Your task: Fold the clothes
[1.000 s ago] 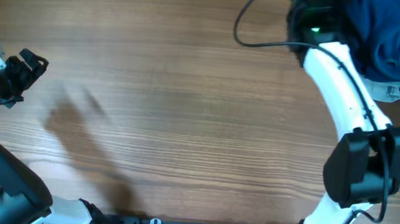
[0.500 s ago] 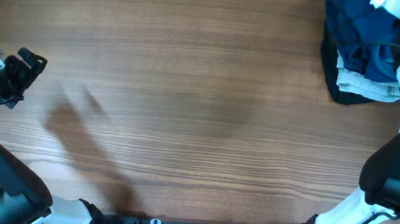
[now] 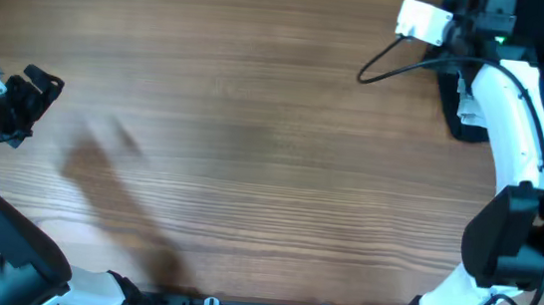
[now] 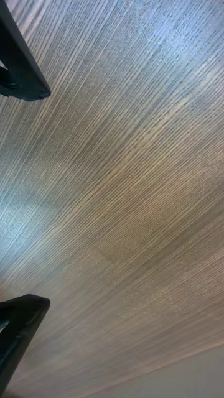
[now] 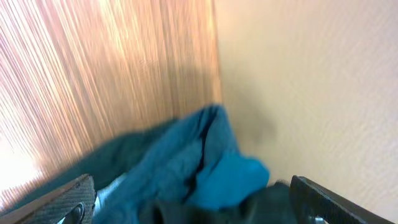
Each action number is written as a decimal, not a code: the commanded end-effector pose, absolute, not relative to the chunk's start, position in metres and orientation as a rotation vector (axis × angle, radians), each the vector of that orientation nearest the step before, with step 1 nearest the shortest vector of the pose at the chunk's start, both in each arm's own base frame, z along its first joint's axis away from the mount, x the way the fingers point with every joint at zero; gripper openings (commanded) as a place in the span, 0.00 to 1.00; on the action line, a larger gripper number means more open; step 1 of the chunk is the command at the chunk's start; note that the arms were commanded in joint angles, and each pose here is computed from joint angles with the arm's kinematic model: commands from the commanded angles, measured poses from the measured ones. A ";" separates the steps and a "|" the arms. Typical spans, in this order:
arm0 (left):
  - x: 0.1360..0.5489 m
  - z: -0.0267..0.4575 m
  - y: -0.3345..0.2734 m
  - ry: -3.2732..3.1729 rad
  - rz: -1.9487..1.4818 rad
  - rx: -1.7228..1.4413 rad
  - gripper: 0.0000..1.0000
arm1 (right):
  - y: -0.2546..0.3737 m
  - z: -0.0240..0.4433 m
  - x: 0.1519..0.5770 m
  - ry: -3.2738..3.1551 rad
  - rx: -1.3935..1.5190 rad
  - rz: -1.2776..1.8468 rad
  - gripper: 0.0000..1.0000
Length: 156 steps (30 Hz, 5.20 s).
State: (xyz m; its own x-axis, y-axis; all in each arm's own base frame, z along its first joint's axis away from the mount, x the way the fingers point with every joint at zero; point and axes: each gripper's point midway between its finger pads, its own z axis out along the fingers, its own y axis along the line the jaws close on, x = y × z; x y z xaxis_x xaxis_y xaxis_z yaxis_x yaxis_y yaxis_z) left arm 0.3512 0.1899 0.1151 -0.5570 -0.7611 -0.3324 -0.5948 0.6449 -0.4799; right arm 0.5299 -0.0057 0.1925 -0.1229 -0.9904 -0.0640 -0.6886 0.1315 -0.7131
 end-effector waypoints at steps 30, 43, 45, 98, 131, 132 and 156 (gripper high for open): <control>0.350 0.111 0.191 2.353 -0.426 -1.084 1.00 | 0.210 0.323 0.395 2.142 -0.342 0.414 1.00; 0.350 0.111 0.191 2.353 -0.426 -1.084 1.00 | 0.029 0.243 0.287 1.661 -0.008 0.274 1.00; 0.350 0.111 0.191 2.353 -0.426 -1.084 1.00 | 0.025 0.215 0.274 1.653 0.004 0.261 1.00; 0.326 0.294 -0.024 1.798 -0.418 -0.334 1.00 | 0.019 0.179 0.245 1.558 0.011 0.234 1.00; 0.244 0.157 0.027 1.574 -0.318 -0.507 1.00 | 0.019 0.179 0.245 1.558 0.011 0.234 1.00; 0.244 0.157 0.028 1.574 -0.315 -0.510 1.00 | 0.019 0.179 0.245 1.558 0.012 0.234 1.00; 0.245 0.156 0.028 1.576 -0.315 -0.510 1.00 | 0.019 0.179 0.245 1.558 0.011 0.234 1.00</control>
